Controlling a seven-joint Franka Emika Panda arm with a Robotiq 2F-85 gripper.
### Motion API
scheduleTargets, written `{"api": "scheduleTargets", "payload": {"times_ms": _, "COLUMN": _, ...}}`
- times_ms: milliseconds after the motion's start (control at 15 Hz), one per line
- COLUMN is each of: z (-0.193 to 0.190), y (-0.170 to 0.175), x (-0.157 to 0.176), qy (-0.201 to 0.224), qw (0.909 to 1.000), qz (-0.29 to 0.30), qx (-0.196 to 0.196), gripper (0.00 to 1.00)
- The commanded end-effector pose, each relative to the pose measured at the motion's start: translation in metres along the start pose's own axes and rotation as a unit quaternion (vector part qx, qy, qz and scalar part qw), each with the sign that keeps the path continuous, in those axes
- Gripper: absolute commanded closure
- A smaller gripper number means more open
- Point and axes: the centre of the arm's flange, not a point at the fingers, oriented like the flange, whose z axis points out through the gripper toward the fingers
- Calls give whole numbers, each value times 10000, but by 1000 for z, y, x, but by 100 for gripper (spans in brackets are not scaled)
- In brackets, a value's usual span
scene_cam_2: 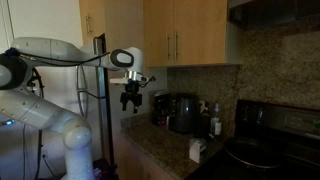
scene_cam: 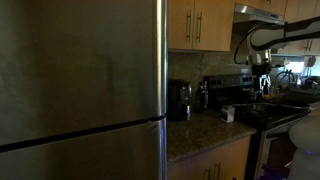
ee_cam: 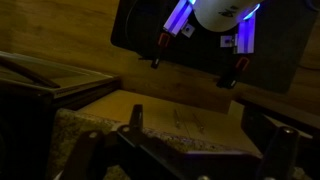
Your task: Open the air fryer and close it
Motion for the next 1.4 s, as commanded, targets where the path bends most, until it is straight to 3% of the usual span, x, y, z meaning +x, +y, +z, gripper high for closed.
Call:
{"api": "scheduleTargets", "payload": {"times_ms": 0, "z": 0, "y": 0, "x": 0, "qy": 0, "qw": 10000, "qz": 0, "qx": 0, "gripper": 0}}
{"api": "scheduleTargets", "payload": {"times_ms": 133, "z": 12, "y": -24, "x": 39, "qy": -60, "qw": 9998, "qz": 121, "qx": -148, "gripper": 0}}
{"api": "scheduleTargets", "payload": {"times_ms": 267, "z": 13, "y": -57, "x": 87, "qy": 554, "qw": 9980, "qz": 286, "qx": 55, "gripper": 0}}
{"api": "scheduleTargets", "payload": {"times_ms": 467, "z": 7, "y": -107, "x": 150, "qy": 1336, "qw": 9868, "qz": 898, "qx": 171, "gripper": 0}}
{"api": "scheduleTargets", "payload": {"times_ms": 600, "z": 8, "y": -137, "x": 193, "qy": 1442, "qw": 9797, "qz": 1385, "qx": 160, "gripper": 0}}
{"api": "scheduleTargets", "payload": {"times_ms": 667, "z": 8, "y": -153, "x": 208, "qy": 1276, "qw": 9798, "qz": 1525, "qx": 229, "gripper": 0}}
{"api": "scheduleTargets", "payload": {"times_ms": 733, "z": 15, "y": -136, "x": 161, "qy": 1462, "qw": 9814, "qz": 1232, "qx": 154, "gripper": 0}}
{"api": "scheduleTargets", "payload": {"times_ms": 867, "z": 21, "y": -156, "x": 186, "qy": 1305, "qw": 9815, "qz": 1396, "qx": 143, "gripper": 0}}
{"api": "scheduleTargets", "payload": {"times_ms": 1000, "z": 22, "y": -157, "x": 197, "qy": 1253, "qw": 9816, "qz": 1433, "qx": 170, "gripper": 0}}
{"api": "scheduleTargets", "payload": {"times_ms": 1067, "z": 28, "y": -152, "x": 208, "qy": 1271, "qw": 9805, "qz": 1499, "qx": 3, "gripper": 0}}
{"api": "scheduleTargets", "payload": {"times_ms": 1333, "z": 47, "y": -120, "x": 263, "qy": 1995, "qw": 9659, "qz": 1601, "qx": -404, "gripper": 0}}
